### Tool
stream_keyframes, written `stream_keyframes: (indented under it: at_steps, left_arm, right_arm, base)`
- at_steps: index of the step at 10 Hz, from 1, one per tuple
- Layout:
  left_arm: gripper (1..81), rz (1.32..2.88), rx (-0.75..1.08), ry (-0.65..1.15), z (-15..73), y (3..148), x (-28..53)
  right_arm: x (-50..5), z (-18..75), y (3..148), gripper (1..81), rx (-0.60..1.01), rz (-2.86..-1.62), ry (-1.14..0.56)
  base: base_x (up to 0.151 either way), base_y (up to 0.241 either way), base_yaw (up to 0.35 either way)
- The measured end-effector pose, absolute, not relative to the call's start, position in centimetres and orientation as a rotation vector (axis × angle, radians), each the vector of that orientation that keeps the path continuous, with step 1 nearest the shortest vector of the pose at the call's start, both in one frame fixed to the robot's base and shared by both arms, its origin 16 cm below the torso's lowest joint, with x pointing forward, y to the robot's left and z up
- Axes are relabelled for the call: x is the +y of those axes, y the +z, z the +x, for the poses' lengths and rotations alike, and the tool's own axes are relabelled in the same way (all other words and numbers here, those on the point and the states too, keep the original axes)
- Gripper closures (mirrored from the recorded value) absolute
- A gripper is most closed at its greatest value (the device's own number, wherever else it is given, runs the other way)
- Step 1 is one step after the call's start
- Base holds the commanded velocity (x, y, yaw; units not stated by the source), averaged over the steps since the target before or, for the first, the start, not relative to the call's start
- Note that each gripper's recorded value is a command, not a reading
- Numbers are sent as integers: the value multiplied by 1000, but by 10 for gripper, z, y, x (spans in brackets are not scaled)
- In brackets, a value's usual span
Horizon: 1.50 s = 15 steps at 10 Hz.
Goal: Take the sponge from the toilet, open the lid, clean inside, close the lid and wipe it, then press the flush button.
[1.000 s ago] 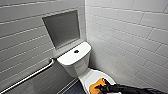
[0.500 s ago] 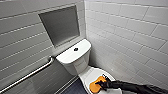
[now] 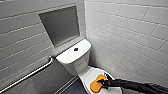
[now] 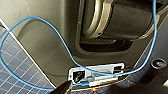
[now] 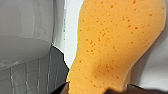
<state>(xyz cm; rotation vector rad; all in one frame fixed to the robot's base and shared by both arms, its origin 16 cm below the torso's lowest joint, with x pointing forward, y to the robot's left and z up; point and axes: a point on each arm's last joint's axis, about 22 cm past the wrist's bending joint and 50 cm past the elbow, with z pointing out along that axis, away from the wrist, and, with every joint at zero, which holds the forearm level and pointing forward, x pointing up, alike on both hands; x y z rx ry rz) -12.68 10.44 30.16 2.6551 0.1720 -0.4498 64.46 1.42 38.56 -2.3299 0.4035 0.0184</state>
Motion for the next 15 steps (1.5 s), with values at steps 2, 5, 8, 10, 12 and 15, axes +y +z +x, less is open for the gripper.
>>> stream_keyframes:
  at_steps: [2, 5, 8, 10, 12, 15]
  left_arm:
    - [10, 2655, 172, -450, -127, 302, 105]
    - [10, 2656, 171, -450, -127, 301, 105]
    - [10, 2660, 164, -417, -114, 281, 105]
    - [10, 2663, 160, -404, -111, 273, 105]
    - [10, 2660, 165, -423, -116, 277, 105]
    - [10, 2658, 169, -442, -120, 280, 105]
  right_arm:
    - [13, 641, 382, 10, 410, -2333, 25]
    - [6, 653, 383, 10, 419, -2343, 0]
    - [-5, 673, 378, 10, 424, -2357, -51]
    - [-7, 677, 379, 10, 421, -2358, -67]
    - [-6, 677, 373, 10, 426, -2355, -61]
    - [-4, 671, 363, 10, 432, -2354, -45]
  base:
    - [0, 0, 0]
    - [0, 0, 0]
    - [0, 0, 0]
    - [0, 0, 0]
    - [0, 0, 0]
    - [0, 0, 0]
